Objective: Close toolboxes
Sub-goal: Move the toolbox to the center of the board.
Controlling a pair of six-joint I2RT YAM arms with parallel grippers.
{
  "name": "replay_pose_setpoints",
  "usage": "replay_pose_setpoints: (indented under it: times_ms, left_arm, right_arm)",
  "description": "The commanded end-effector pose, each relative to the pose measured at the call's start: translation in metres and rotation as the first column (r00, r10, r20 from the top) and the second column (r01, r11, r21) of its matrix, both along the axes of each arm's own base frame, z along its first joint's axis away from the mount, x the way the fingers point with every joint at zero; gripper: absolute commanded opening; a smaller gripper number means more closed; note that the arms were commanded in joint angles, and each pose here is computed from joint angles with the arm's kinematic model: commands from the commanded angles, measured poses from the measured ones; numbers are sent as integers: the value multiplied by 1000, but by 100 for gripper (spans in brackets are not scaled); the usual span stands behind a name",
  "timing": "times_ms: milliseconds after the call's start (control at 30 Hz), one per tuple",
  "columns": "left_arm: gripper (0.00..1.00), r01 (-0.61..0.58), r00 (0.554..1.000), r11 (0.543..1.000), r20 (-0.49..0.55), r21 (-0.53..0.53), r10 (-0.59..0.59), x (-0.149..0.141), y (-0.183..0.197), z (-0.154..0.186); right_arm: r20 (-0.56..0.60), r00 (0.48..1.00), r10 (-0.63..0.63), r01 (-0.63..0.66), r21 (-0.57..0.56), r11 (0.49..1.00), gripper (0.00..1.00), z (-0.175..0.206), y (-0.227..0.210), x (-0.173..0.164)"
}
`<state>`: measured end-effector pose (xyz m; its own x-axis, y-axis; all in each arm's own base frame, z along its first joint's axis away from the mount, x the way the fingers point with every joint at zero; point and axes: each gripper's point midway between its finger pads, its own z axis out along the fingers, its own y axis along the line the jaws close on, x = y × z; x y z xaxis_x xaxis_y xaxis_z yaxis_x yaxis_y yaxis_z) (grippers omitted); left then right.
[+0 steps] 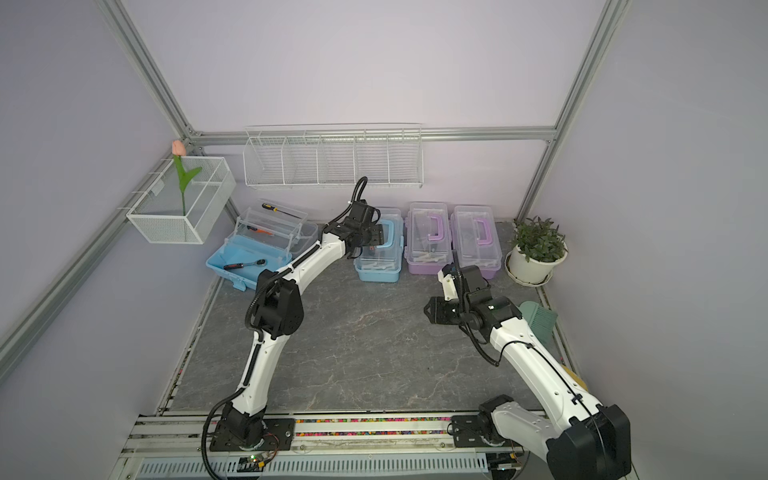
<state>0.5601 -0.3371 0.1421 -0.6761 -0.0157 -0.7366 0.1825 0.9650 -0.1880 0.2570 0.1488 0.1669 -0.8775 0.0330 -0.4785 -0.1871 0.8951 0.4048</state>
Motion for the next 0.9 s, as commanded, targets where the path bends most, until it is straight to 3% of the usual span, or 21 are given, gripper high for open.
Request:
replay_pose_setpoints:
  times_ms: [0, 67, 333, 600, 700, 733, 867]
  left_arm:
    - [47, 67, 997, 997, 45, -33, -66, 14, -19, -9]
    - [48, 101, 994, 994, 40, -46, -99, 14, -26, -12]
    - [97, 180, 981, 983, 82, -18, -178, 1, -25, 10]
    - [99, 191, 957, 981, 220, 11, -189, -37, 7, 99]
    - [99, 126, 975, 989, 176, 74, -138, -68, 43, 124]
    - [99, 90, 983, 990, 152, 109, -106, -78, 58, 125]
    - [100, -39, 999, 959, 45, 282, 27, -124, 133, 103]
  right_arm:
    - [-7, 1000, 7, -7, -29, 1000, 46, -6, -7, -6]
    - [-6, 1000, 7, -7, -25, 1000, 46, -6, -7, -4]
    - [-32, 999, 6, -6, -23, 1000, 46, -17, -7, -5]
    - [-28, 1000, 5, -5, -21, 1000, 47, -14, -7, -6]
    - [-26, 1000, 3, -4, -19, 1000, 48, -13, -8, -6]
    - [-26, 1000, 3, -3, -19, 1000, 53, -13, -8, -6]
    - [-32, 999, 5, -6, -29, 1000, 61, -17, -9, -5]
